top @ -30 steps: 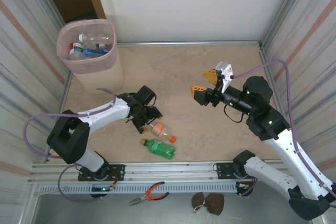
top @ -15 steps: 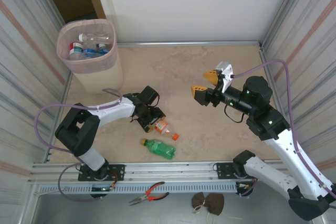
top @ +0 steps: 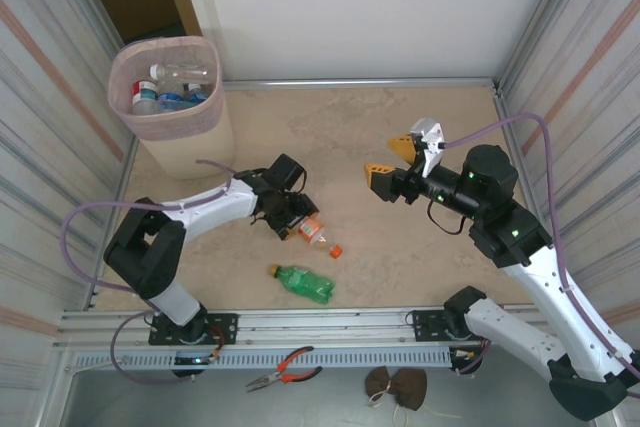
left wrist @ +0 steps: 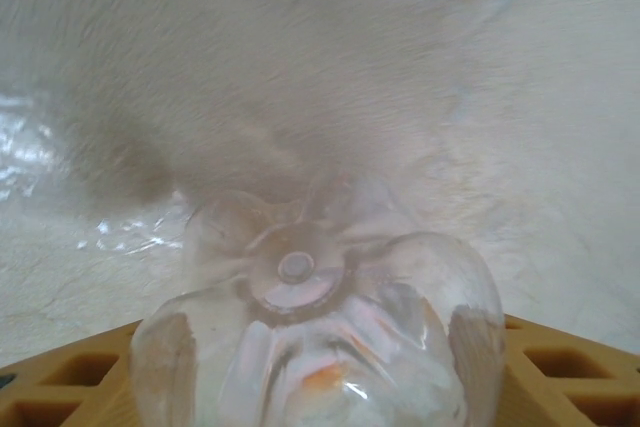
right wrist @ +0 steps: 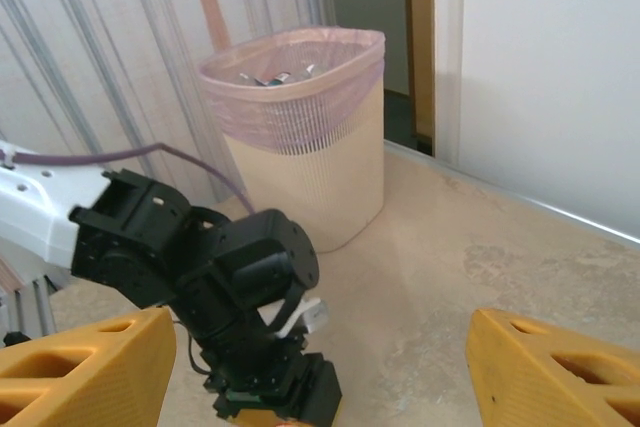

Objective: Put the plastic bottles in the bin

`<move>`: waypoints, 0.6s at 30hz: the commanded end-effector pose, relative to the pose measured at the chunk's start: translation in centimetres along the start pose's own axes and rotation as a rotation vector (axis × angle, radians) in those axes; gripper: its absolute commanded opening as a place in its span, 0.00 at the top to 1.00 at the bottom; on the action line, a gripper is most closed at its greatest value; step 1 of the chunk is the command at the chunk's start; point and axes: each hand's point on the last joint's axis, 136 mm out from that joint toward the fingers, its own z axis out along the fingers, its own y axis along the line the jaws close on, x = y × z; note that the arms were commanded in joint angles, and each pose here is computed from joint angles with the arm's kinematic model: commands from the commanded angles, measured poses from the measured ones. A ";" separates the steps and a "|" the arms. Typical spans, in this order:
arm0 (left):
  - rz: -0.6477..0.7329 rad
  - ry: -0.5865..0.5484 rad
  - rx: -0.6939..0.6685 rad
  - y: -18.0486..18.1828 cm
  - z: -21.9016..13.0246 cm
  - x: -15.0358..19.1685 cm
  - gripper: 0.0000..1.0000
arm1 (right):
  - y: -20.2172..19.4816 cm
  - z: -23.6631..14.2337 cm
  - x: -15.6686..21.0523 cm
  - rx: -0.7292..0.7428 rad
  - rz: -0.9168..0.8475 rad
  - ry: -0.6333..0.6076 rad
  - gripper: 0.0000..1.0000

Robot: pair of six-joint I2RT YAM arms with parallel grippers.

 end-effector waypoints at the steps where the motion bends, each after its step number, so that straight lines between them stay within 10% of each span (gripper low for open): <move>1: 0.141 -0.118 0.082 -2.2 -3.4 -2.3 0.37 | -0.4 -0.6 -0.9 0.029 0.002 -0.027 0.24; 18: 0.958 -0.674 0.460 -11.5 -29.0 -10.6 0.44 | -0.5 0.3 -1.6 0.019 -0.009 -0.046 0.24</move>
